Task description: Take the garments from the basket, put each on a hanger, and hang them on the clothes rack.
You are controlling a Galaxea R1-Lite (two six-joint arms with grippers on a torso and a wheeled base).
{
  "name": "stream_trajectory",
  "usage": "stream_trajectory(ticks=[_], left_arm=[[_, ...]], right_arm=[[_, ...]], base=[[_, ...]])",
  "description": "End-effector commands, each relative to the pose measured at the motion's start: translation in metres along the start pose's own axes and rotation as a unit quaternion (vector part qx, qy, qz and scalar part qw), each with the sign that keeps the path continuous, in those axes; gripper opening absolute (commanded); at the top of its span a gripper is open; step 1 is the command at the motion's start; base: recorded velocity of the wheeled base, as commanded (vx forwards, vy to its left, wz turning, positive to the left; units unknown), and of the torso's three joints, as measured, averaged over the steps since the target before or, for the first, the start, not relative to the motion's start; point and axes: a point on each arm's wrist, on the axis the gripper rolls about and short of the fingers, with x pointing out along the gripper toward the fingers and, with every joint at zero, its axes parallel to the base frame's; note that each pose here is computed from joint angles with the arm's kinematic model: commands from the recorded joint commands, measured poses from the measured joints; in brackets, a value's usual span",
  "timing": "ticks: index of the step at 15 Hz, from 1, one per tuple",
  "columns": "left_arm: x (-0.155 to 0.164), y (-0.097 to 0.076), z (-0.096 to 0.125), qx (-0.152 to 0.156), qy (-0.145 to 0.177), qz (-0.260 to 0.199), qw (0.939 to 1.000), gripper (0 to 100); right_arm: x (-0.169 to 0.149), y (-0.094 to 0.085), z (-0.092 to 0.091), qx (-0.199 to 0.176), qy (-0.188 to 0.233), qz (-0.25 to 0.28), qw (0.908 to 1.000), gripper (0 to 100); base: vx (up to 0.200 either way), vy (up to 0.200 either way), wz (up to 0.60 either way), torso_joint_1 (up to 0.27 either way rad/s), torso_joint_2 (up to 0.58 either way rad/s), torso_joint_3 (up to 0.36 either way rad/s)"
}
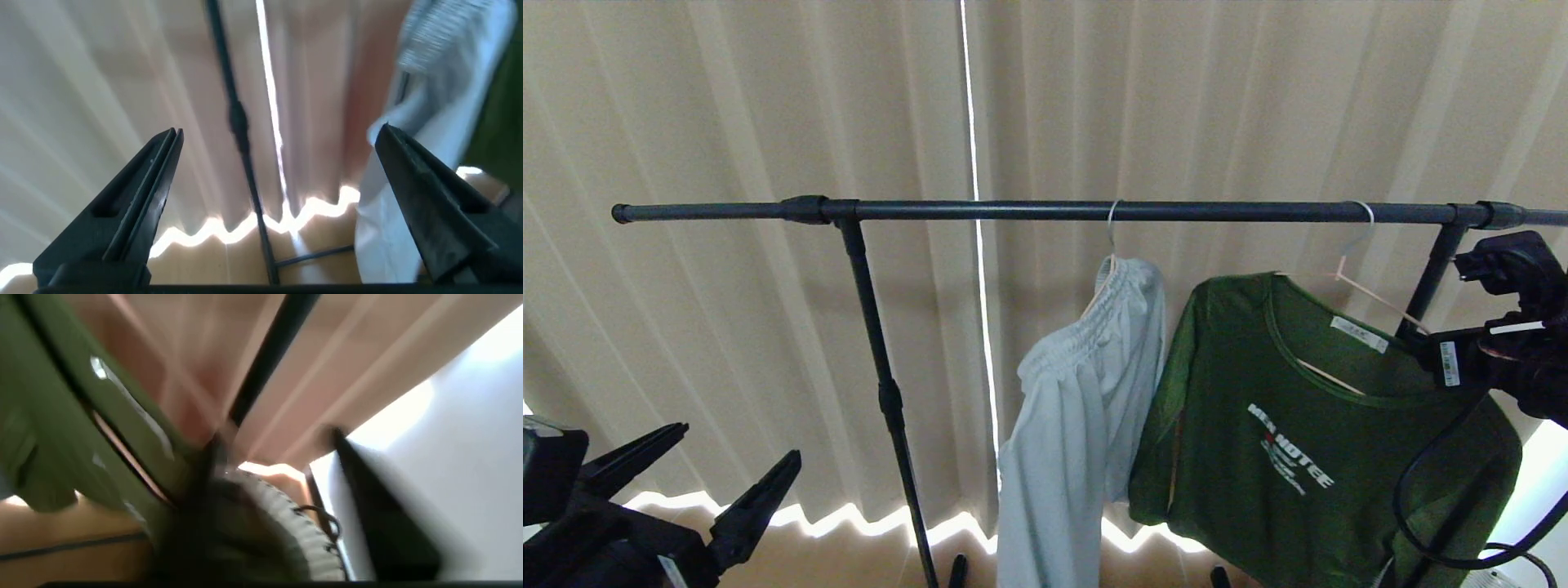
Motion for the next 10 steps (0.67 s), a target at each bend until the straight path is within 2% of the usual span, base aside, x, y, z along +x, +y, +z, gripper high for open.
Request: stream_trajectory(ticks=[1, 4, 8, 10], left_arm=[[-0.008, 0.009, -0.009, -0.005, 0.006, 0.034, 0.9994, 100], [-0.017, 0.022, -0.015, -0.012, 0.021, 0.097, 0.995, 100], [-0.039, 0.033, -0.031, -0.012, 0.086, 0.161, 0.983, 100], [-0.049, 0.033, -0.033, -0.014, 0.108, 0.17, 0.9794, 100]], right_arm=[[-0.018, 0.0, 0.0, 0.018, -0.032, 0.027, 0.999, 100], [-0.035, -0.003, -0.003, 0.034, -0.064, 0.07, 0.9949, 100], [-0.054, 0.0, -0.003, 0.076, -0.104, 0.123, 0.984, 100], [-0.063, -0.003, -0.004, 0.082, -0.124, 0.143, 0.9785, 100]], base=[[0.0, 0.0, 0.0, 0.0, 0.0, 0.0], [0.0, 0.0, 0.0, 0.0, 0.0, 0.0], [0.0, 0.0, 0.0, 0.0, 0.0, 0.0], [0.0, 0.0, 0.0, 0.0, 0.0, 0.0]])
